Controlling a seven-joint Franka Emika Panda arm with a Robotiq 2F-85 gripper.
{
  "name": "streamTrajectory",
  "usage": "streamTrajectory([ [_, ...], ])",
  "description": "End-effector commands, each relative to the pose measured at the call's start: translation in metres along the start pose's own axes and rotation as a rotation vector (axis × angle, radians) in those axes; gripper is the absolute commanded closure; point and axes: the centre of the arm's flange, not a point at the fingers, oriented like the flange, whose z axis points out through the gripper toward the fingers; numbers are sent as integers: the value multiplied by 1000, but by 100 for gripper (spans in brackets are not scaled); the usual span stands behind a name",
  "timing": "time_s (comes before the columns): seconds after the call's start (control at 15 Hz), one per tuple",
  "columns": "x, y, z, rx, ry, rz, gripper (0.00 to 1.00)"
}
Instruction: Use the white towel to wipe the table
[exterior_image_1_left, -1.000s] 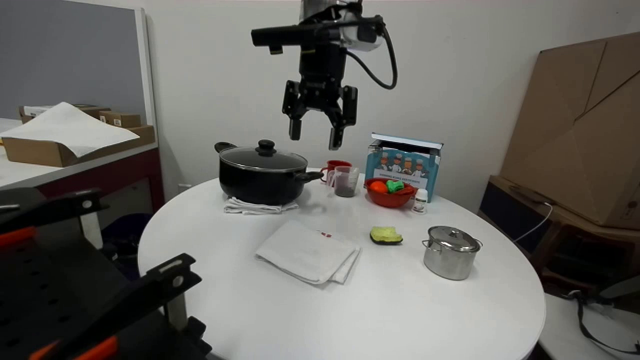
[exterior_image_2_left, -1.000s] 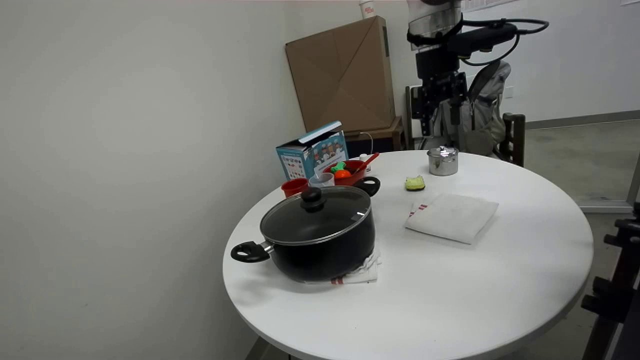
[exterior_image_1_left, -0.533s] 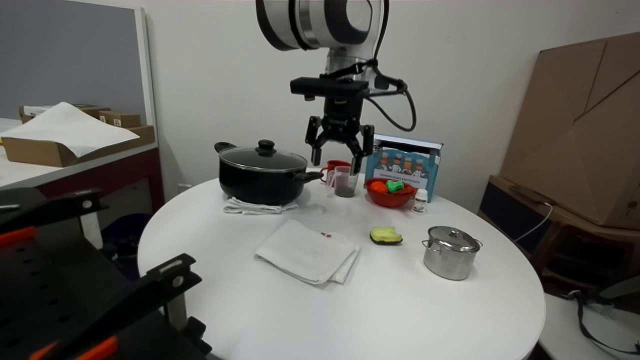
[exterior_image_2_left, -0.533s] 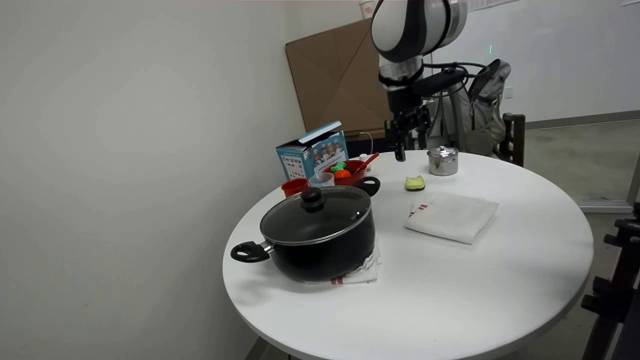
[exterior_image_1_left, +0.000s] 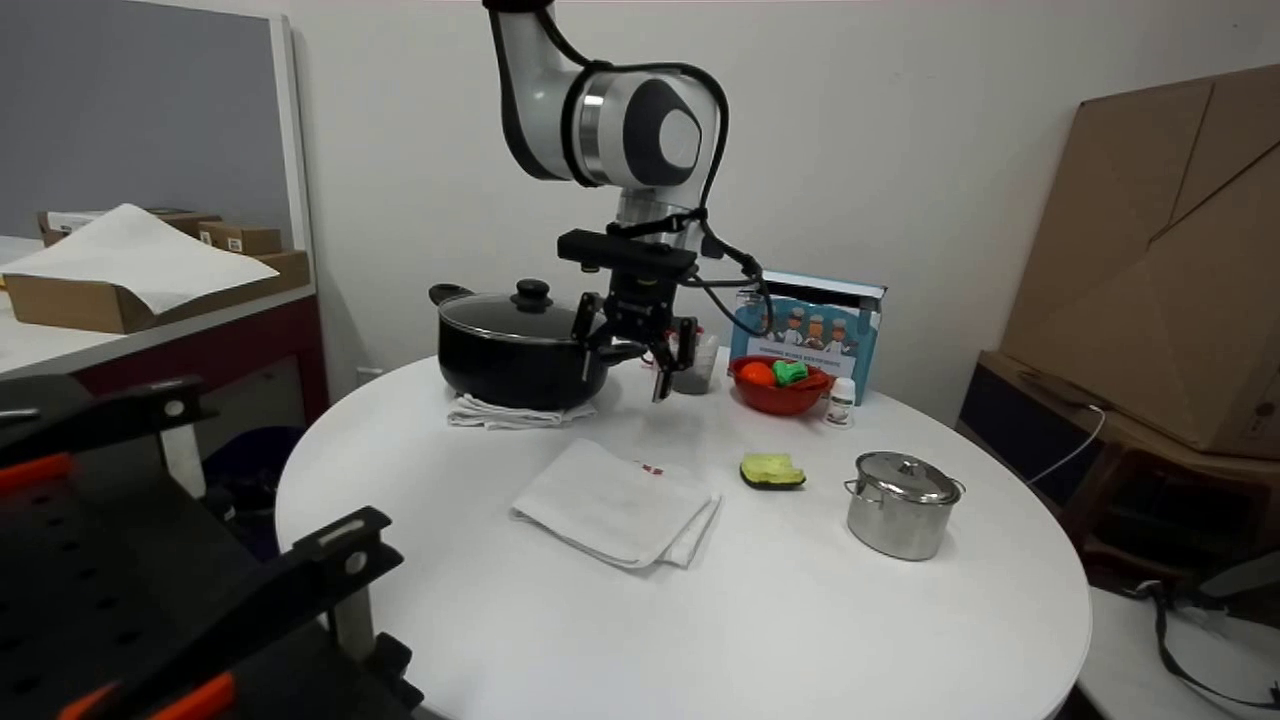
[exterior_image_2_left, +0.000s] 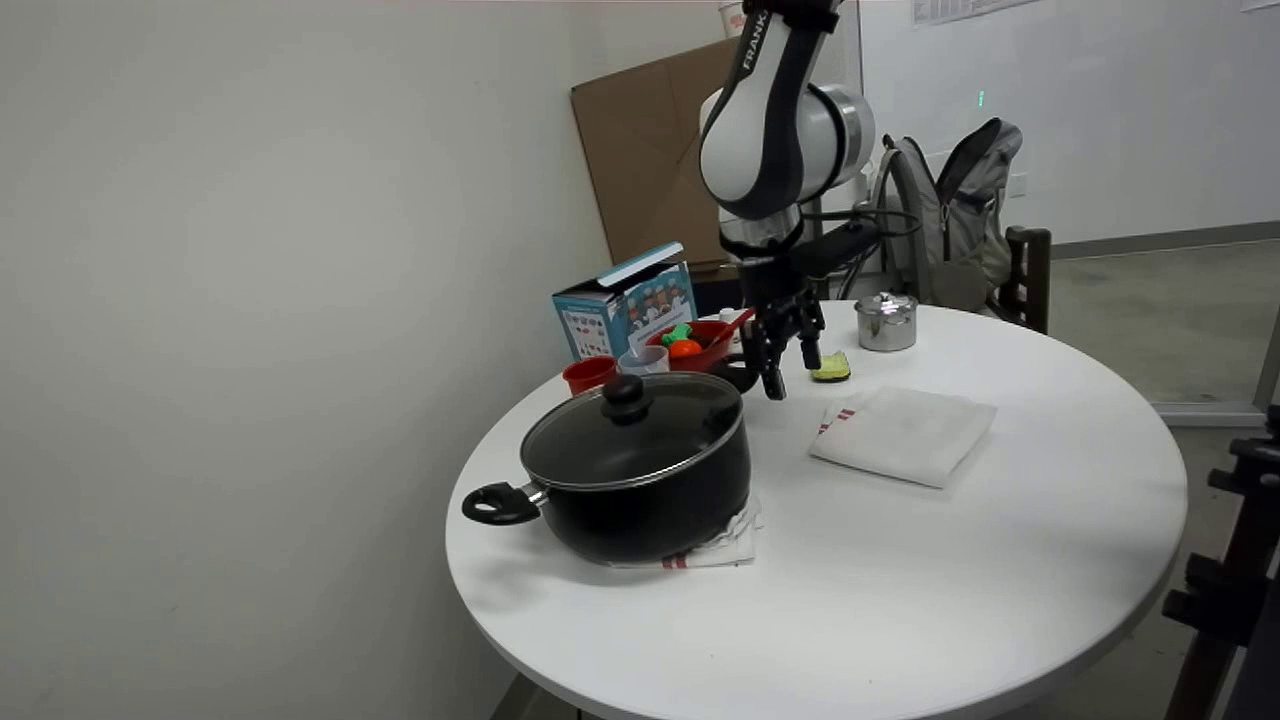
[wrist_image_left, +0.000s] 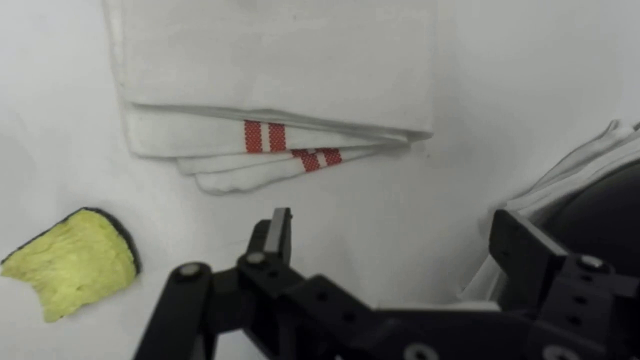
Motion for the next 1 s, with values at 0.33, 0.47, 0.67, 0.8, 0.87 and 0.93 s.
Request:
streamTrajectory([
  [0.33,-50,8,-4,-40,-65,-39,0],
  [0.47,-65,9,5,-50,-81,-55,0],
  [0.67,-78,7,26,-85,-94,-87,0],
  [0.8,-79,11,42,-105,-97,-91,0],
  [0.87,-77,16,49,-115,-99,-83,0],
  [0.93,-73,22,55,-122,-104,-74,0],
])
